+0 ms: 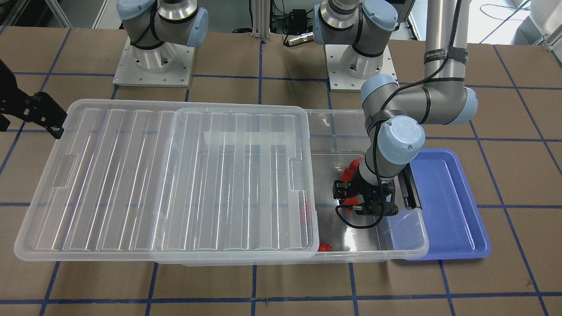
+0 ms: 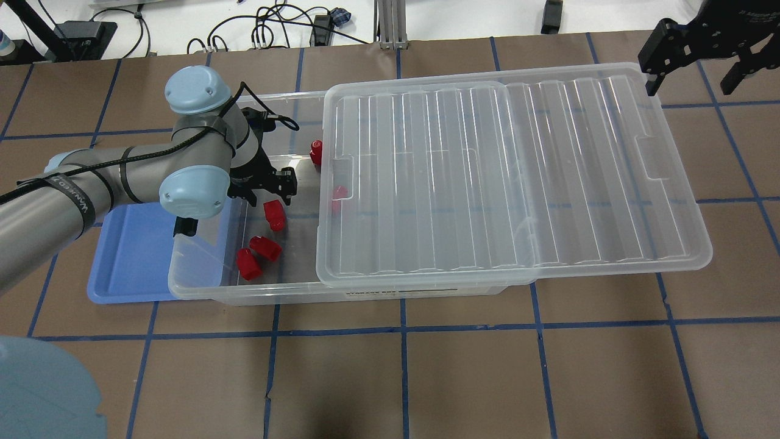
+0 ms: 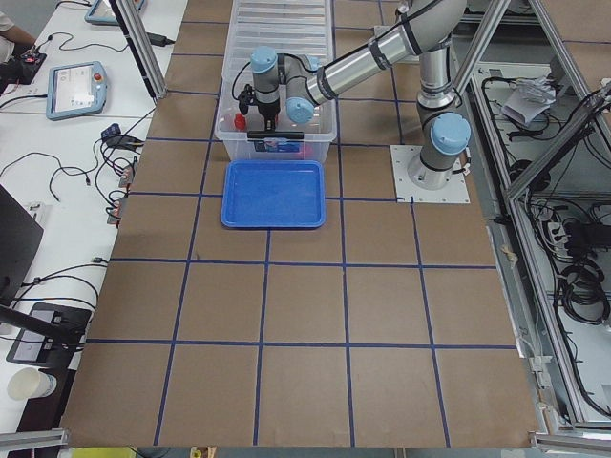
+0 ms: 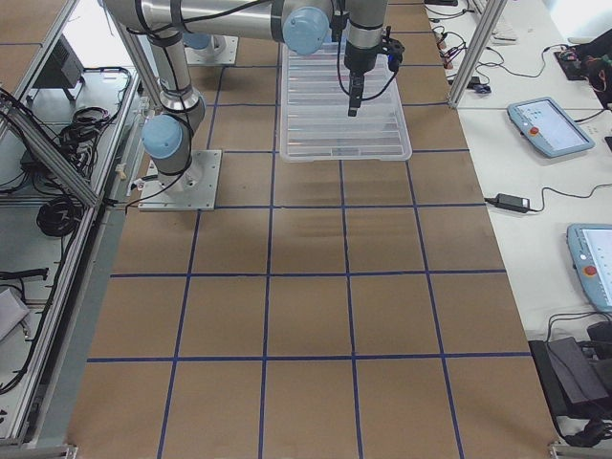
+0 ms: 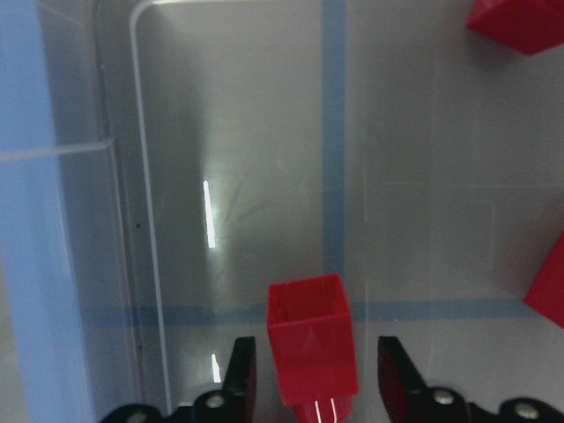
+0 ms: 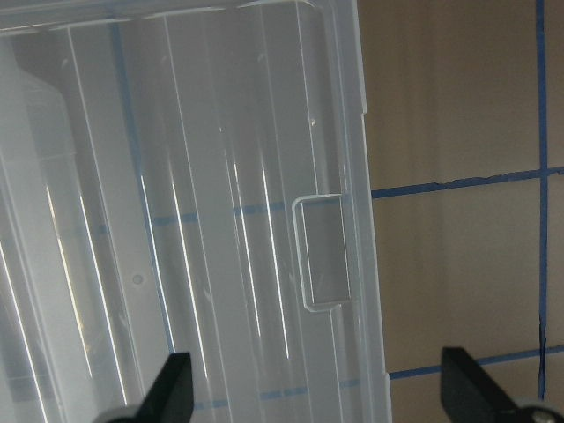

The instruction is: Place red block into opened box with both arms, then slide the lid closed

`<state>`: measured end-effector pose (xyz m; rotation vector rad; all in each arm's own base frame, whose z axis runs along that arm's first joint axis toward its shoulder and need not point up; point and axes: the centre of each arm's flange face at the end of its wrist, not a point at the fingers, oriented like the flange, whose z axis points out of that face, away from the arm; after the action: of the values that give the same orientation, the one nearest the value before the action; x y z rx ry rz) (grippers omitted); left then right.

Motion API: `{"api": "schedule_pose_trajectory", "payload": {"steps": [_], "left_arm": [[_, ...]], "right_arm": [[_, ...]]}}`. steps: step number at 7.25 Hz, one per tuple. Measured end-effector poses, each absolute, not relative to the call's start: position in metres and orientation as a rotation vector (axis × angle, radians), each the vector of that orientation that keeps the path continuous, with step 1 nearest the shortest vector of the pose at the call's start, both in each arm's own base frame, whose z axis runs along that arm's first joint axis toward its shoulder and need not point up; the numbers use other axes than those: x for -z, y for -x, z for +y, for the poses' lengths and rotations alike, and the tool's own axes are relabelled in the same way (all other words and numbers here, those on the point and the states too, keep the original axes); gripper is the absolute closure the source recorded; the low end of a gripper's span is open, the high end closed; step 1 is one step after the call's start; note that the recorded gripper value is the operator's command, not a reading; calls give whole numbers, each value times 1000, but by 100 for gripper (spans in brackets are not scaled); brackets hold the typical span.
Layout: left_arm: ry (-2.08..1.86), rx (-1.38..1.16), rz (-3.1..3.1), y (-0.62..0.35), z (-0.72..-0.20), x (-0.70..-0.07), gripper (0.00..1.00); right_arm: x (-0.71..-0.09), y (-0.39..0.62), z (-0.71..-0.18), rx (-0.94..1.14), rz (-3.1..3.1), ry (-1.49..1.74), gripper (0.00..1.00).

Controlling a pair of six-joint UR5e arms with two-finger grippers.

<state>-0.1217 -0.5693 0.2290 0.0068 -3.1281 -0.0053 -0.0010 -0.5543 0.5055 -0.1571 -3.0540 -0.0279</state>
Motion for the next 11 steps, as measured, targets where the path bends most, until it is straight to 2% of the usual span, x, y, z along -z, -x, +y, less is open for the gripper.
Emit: {"api": "schedule_pose_trajectory", "payload": {"steps": [3,7,11], "left_arm": [[-5,40,-3127,129,-587,-324,0],[14,1,-3139,129,-549,-474,0],[127,-136,-3132,130,-510,-527,0]], "right_arm": [[-506,1,-554,27,-3054,145,0],[-497,19,-559,43,-3051,205,0],[-456,84,-567,133,-3051,348,0]]}}
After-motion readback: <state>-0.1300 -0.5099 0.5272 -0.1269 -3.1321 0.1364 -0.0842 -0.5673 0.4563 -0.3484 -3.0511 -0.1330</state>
